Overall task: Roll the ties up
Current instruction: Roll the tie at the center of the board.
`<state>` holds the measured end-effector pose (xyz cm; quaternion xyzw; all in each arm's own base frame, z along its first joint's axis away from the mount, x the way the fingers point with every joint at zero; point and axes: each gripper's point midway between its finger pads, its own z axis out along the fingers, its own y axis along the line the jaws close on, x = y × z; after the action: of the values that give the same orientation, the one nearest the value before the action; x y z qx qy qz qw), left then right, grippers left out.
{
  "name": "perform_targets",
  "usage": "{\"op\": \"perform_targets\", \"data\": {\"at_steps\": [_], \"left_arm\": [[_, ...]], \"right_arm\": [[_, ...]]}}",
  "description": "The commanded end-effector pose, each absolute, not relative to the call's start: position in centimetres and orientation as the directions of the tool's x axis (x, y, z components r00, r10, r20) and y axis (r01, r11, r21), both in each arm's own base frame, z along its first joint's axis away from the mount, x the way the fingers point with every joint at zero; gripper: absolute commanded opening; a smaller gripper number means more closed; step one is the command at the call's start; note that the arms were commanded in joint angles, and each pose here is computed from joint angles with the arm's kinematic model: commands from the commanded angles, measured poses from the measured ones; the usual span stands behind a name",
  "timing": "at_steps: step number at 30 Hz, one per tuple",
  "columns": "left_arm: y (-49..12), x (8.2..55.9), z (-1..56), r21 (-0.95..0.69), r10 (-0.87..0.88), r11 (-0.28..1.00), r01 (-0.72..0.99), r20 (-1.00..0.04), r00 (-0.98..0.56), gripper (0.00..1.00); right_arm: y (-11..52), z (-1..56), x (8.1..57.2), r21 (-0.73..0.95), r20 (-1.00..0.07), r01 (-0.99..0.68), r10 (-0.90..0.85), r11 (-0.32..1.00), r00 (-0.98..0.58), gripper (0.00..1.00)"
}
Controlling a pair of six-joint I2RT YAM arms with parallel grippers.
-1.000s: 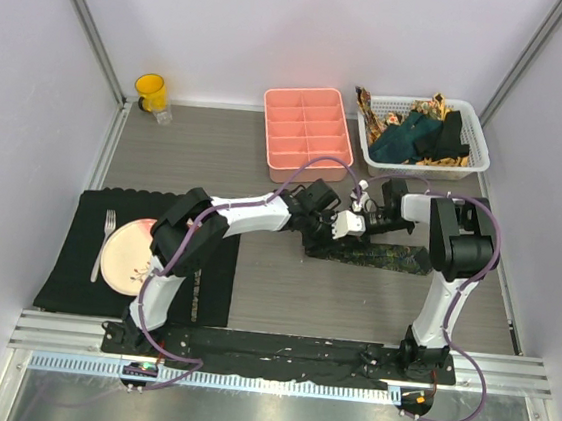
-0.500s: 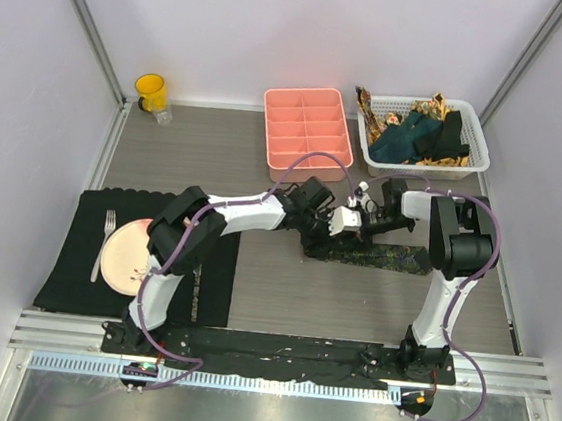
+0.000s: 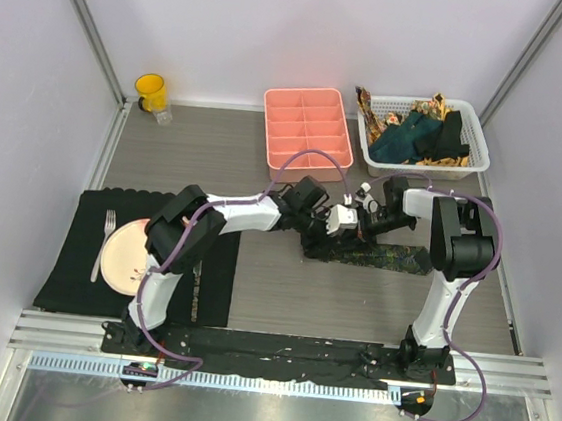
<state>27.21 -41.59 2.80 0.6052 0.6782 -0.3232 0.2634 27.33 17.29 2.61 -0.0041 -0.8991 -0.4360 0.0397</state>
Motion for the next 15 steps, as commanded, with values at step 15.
{"op": "perform_targets", "data": {"at_steps": [15], "left_arm": [[-43.7,24.9,3.1,-0.195,0.521,-0.049,0.980,-0.842,-0.142,0.62]], "right_arm": [[11.7,-3.4,28.2,0.403,0.006,-0.079,-0.089,0.912,-0.996,0.01]]}}
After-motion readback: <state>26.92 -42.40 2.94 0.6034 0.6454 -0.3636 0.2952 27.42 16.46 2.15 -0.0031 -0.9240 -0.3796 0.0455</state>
